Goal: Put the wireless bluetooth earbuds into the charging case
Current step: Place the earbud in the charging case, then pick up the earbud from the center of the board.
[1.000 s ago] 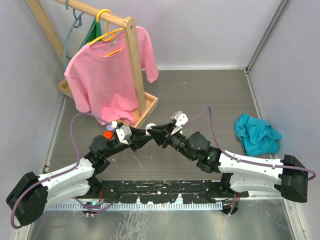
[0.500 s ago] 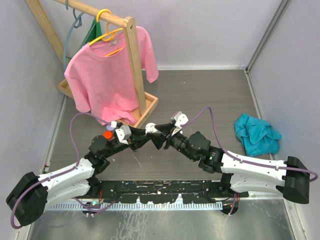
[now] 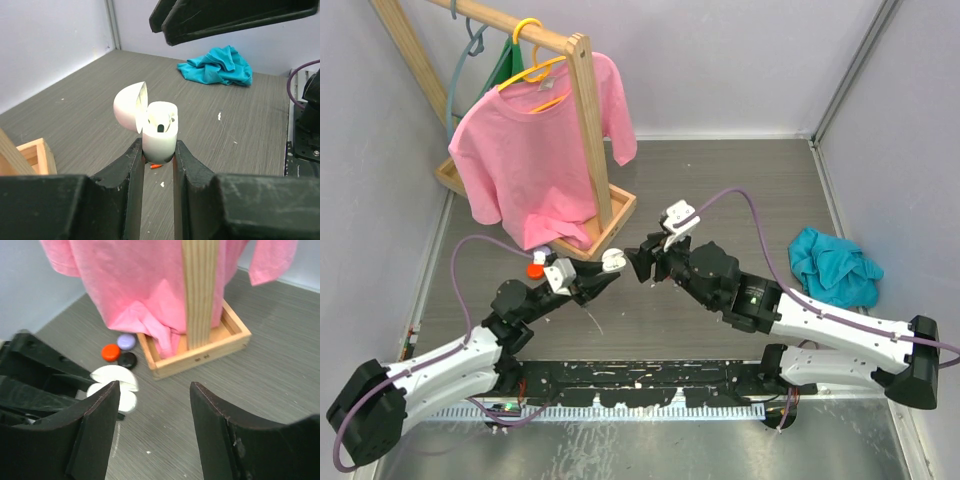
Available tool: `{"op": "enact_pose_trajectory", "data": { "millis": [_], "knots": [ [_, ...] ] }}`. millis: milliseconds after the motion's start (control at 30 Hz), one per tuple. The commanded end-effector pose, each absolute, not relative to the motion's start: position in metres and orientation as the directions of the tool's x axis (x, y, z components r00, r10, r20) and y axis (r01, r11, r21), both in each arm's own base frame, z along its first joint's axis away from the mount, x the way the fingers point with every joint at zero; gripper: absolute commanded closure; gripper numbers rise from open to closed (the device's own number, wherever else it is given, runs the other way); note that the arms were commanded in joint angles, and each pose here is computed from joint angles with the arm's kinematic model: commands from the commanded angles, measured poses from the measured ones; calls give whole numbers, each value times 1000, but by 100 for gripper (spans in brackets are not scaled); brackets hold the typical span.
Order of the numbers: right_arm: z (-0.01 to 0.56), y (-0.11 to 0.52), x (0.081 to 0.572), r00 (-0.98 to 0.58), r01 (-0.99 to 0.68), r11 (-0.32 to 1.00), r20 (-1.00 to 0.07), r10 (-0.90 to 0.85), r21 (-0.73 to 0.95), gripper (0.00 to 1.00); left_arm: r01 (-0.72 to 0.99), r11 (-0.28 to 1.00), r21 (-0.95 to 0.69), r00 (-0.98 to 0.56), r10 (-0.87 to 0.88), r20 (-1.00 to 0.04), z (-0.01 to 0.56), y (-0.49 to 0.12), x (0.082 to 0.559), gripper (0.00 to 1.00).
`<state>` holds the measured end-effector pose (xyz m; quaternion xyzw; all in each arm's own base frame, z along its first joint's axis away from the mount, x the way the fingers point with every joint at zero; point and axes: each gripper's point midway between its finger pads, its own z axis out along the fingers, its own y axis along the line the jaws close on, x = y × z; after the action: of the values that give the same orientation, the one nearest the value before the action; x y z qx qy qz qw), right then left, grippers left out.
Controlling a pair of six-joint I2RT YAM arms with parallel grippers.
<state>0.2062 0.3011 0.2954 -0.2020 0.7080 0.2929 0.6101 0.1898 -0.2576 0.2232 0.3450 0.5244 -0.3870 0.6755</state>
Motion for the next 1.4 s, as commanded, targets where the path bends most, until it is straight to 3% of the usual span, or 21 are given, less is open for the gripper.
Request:
{"op": "enact_pose_trajectory", "data": {
  "millis": [0,300,600,1100,1367],
  "knots": [
    [279,278,226,-251,-539,833,-968,-19,124,36,853,512,106,210,-150,-966,228,-247,192,100],
    [200,225,271,-530,-361,925,-842,-98,119,38,828,536,162,250,-94,-964,225,-232,185,100],
    [131,188,294,-700,-230,967,-709,-87,109,48,835,523,170,245,-78,-966,216,-234,185,100],
    [63,192,309,-797,-209,969,-596,-93,129,64,857,486,171,226,-56,-972,212,-239,180,100],
    [48,194,316,-810,-200,971,-580,-89,130,68,860,480,171,224,-54,-973,211,-239,179,100]
  ]
}}
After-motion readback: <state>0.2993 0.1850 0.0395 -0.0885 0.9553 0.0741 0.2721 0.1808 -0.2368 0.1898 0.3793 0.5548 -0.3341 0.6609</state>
